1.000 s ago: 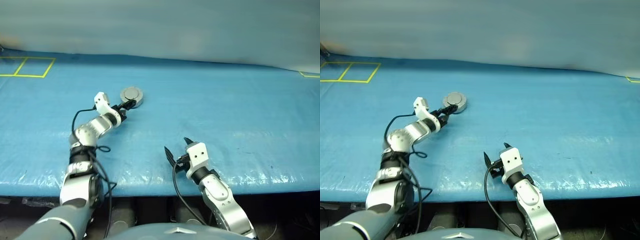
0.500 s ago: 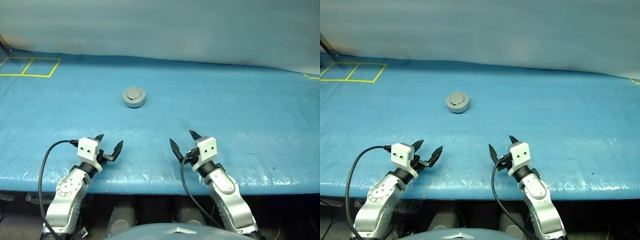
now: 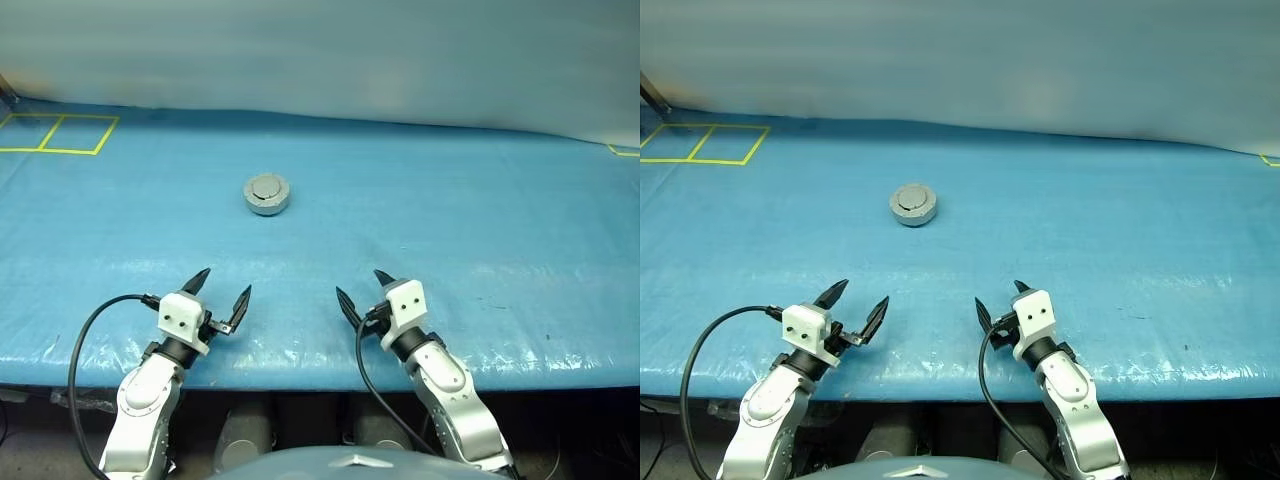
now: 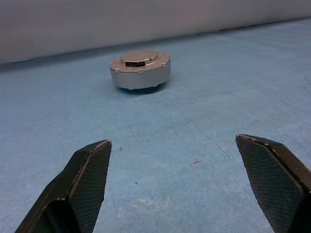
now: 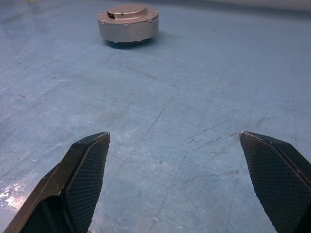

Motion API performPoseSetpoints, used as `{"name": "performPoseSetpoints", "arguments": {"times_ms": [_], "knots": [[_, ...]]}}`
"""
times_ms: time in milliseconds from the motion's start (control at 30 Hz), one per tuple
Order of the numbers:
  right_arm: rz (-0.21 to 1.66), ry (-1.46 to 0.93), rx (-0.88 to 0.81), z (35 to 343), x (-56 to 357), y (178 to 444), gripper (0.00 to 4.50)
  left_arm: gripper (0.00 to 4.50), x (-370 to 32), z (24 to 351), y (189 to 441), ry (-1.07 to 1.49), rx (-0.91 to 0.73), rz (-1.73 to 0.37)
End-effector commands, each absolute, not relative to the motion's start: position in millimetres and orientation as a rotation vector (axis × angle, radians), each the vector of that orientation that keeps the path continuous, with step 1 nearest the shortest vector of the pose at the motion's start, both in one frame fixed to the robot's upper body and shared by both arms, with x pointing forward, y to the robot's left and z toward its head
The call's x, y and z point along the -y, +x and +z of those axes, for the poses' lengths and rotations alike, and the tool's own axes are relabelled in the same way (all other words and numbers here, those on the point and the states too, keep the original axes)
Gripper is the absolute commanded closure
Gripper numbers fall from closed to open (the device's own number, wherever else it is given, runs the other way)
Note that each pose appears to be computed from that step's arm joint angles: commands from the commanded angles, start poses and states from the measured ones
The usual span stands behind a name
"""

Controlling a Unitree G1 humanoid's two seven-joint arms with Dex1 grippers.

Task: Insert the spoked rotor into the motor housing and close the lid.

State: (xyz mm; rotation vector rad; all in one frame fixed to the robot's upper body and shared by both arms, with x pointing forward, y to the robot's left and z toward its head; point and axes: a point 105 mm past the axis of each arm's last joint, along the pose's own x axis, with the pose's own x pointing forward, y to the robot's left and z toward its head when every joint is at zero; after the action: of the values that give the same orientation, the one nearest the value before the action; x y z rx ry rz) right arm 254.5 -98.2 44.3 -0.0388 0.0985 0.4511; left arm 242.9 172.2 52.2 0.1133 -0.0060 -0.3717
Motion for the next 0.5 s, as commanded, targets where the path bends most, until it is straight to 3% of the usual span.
{"name": "performPoseSetpoints", "arguments": {"times_ms": [33, 500], "knots": [[0.448, -0.038, -0.067, 54.2, 97.6, 254.0, 0.00, 0.03, -167.2, 58.9, 244.3, 0.090, 0.029, -0.389], [0.465, -0.037, -0.075, 51.9, 91.8, 252.6, 0.00, 0.03, -161.5, 55.9, 246.3, 0.088, 0.001, -0.428]]}}
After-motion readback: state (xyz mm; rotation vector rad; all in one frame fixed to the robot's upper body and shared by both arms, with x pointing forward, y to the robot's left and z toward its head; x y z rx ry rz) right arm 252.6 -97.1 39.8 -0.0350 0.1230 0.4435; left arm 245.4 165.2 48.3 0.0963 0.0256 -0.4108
